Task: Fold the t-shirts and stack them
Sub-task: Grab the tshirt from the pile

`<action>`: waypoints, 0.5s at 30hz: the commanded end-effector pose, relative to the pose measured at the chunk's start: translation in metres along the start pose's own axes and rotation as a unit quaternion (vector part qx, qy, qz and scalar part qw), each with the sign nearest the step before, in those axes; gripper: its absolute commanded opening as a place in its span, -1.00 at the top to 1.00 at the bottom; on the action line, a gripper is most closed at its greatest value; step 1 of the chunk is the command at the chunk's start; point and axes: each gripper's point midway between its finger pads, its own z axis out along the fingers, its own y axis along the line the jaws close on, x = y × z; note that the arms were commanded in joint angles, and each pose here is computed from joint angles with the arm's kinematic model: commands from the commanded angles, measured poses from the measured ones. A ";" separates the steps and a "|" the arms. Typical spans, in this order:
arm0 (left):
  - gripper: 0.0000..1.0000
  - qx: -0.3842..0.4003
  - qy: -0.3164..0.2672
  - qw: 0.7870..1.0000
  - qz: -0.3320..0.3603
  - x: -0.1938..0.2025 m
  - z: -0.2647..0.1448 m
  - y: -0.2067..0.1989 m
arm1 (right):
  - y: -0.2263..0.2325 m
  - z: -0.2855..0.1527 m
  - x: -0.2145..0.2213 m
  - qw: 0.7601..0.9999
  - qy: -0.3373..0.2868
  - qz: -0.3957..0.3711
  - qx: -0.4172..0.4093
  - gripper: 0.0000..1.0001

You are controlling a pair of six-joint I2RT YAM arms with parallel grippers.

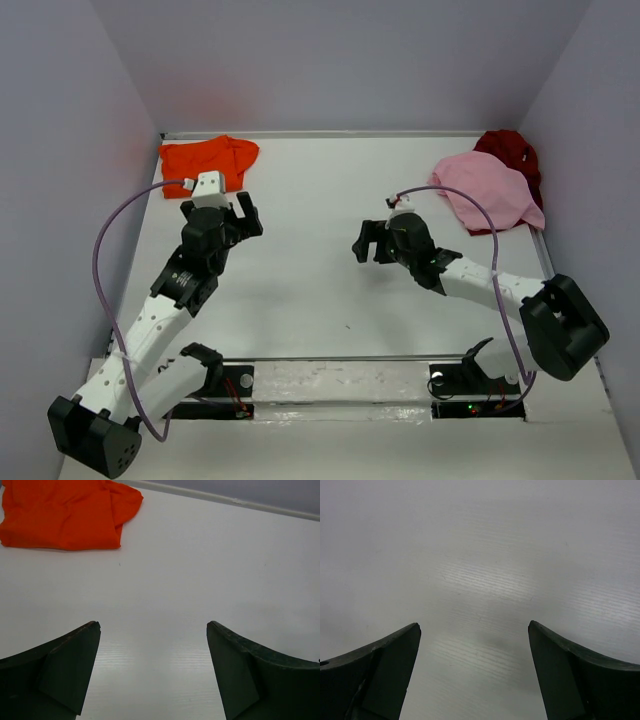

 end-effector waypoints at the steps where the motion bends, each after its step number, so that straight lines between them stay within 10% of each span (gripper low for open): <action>1: -0.93 0.010 -0.029 0.999 -0.007 -0.016 -0.005 -0.003 | 0.019 -0.004 -0.012 0.999 -0.008 0.022 -0.022 -0.88; 7: -0.93 0.013 -0.024 1.000 -0.003 -0.014 -0.004 -0.004 | 0.010 0.002 -0.038 0.999 -0.042 -0.026 0.016 -0.97; 15: -0.93 -0.001 -0.013 1.000 0.002 -0.010 0.003 0.002 | -0.052 0.049 -0.137 0.956 -0.062 -0.083 0.274 -0.99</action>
